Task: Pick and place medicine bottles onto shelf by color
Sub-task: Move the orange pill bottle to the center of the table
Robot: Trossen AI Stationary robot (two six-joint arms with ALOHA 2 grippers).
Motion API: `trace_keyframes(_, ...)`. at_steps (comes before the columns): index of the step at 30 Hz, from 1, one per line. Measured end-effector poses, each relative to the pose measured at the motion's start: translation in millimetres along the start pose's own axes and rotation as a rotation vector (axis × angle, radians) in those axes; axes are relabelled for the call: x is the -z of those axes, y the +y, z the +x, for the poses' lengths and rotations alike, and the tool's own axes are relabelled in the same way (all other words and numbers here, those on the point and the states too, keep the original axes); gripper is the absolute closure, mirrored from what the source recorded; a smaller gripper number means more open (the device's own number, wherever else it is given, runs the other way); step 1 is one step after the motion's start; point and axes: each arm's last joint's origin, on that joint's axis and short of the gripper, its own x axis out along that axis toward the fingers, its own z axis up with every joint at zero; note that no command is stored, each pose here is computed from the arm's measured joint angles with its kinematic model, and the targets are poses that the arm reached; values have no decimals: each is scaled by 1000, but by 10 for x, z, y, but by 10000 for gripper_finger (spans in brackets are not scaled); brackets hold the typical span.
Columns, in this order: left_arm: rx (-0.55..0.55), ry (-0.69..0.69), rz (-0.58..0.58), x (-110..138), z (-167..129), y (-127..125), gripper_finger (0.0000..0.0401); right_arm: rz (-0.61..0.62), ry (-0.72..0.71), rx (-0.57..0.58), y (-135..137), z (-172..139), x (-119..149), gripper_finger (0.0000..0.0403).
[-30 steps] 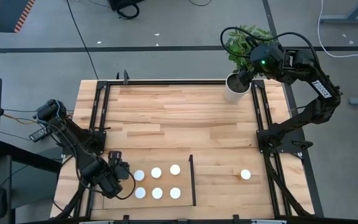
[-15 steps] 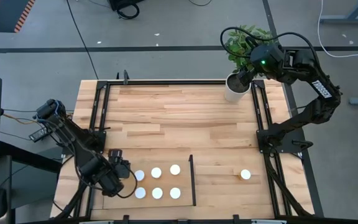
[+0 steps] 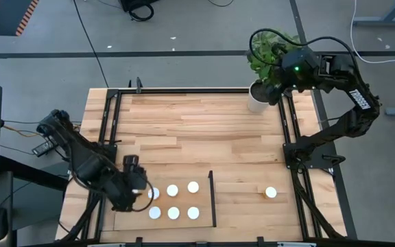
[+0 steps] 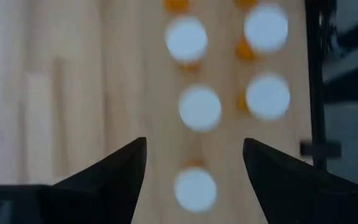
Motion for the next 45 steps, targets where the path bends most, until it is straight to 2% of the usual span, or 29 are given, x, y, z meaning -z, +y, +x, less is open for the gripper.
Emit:
trace_keyframes(3,-36,-82,-34,-174,-96,139,129,15,37,-95,61,14,6,70)
trace_keyframes(7,-57,-179,-84,-412,-114,354,129,-33,64,-130,170,47,47,70)
trace_keyframes(13,-81,-353,-78,-800,3,620,129,-145,157,-186,336,194,183,70)
trace_keyframes(17,-112,-475,-56,-1084,144,750,129,-180,189,-208,354,206,307,70)
trace_keyframes(21,-134,-612,-50,-1365,303,834,129,-124,157,-226,261,71,361,70)
trace_keyframes(23,-139,-669,-78,-1470,360,885,129,-73,160,-282,222,-3,393,70)
trace_keyframes(26,-160,-692,-105,-1527,393,996,129,-15,225,-377,233,-51,511,70)
trace_keyframes(29,-187,-698,-131,-1542,384,1126,129,24,329,-405,344,21,665,76)
trace_keyframes(34,-214,-731,-178,-1542,295,1293,129,17,526,-344,643,275,986,91)
trace_keyframes(40,-218,-735,-186,-1527,258,1329,129,76,757,-262,895,466,1396,92)
trace_keyframes(45,-218,-740,-188,-1526,247,1332,129,12,799,-340,1156,517,1730,75)
